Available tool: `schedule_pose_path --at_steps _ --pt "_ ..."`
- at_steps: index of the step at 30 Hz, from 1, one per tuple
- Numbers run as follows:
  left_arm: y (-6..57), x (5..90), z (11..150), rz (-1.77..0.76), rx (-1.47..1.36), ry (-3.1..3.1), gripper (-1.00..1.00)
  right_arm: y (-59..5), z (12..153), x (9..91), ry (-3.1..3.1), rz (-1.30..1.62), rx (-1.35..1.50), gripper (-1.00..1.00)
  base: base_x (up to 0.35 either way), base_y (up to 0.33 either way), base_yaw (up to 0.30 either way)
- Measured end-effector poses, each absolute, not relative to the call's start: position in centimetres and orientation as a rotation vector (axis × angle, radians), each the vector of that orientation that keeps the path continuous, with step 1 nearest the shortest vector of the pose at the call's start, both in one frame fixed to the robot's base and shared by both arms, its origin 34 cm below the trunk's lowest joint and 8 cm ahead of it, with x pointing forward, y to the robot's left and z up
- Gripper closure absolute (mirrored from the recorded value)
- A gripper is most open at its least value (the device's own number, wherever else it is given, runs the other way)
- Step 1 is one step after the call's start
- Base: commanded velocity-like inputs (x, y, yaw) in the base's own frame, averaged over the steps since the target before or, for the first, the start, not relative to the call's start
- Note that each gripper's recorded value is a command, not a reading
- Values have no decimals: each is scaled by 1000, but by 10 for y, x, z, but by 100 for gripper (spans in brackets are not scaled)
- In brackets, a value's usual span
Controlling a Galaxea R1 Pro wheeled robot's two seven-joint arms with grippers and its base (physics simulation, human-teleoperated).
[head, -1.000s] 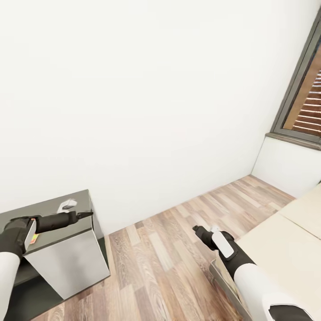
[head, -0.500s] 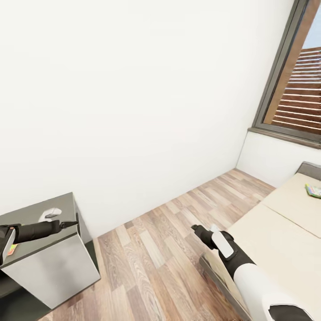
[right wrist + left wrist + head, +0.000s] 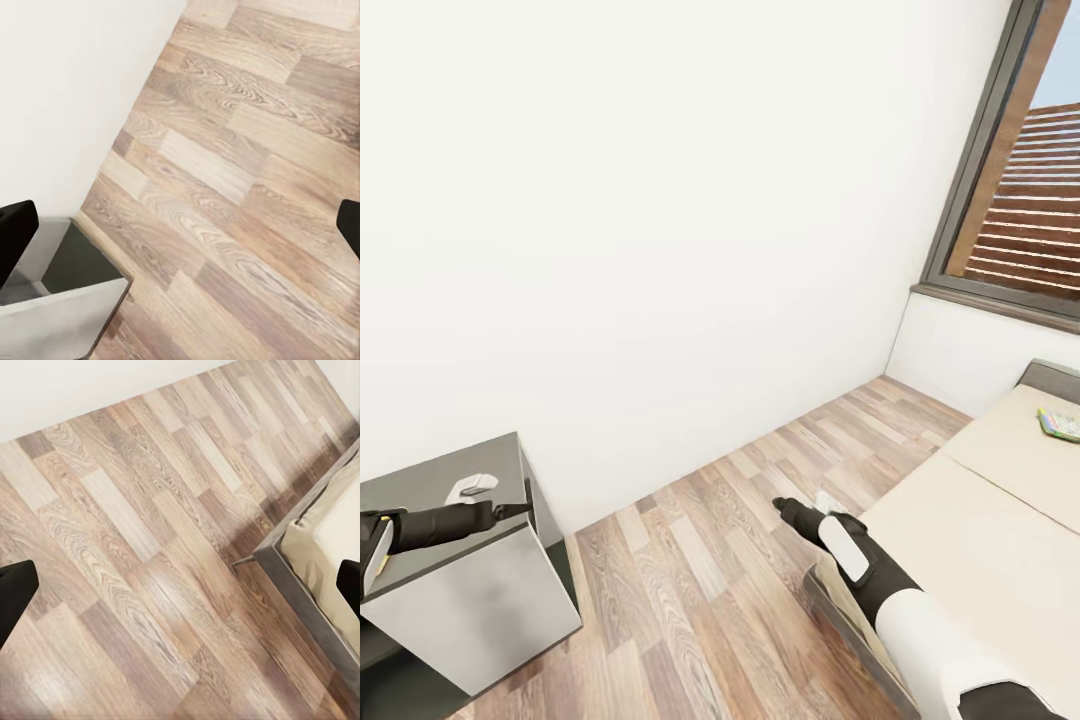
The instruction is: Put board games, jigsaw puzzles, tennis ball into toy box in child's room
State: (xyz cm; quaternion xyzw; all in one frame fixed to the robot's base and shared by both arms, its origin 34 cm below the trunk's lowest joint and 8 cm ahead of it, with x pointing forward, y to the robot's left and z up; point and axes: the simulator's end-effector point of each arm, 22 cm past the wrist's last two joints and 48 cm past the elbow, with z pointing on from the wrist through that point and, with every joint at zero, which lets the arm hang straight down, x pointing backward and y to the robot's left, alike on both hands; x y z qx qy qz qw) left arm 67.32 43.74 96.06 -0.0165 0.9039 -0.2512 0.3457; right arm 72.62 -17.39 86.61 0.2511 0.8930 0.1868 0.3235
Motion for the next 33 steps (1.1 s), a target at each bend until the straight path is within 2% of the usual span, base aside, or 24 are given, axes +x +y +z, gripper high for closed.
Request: schedule_pose_path --at_steps 12,28,33 --pt "435 674 960 -658 -43 2342 -100 -138 913 730 2201 756 503 -100 113 -24 0" --pt "432 675 959 -664 -41 2342 -100 -163 920 723 2165 791 463 -100 3 -1 -1" --pt "431 675 960 -664 -41 2341 -100 -163 921 723 2163 790 460 -100 0 0 -136"
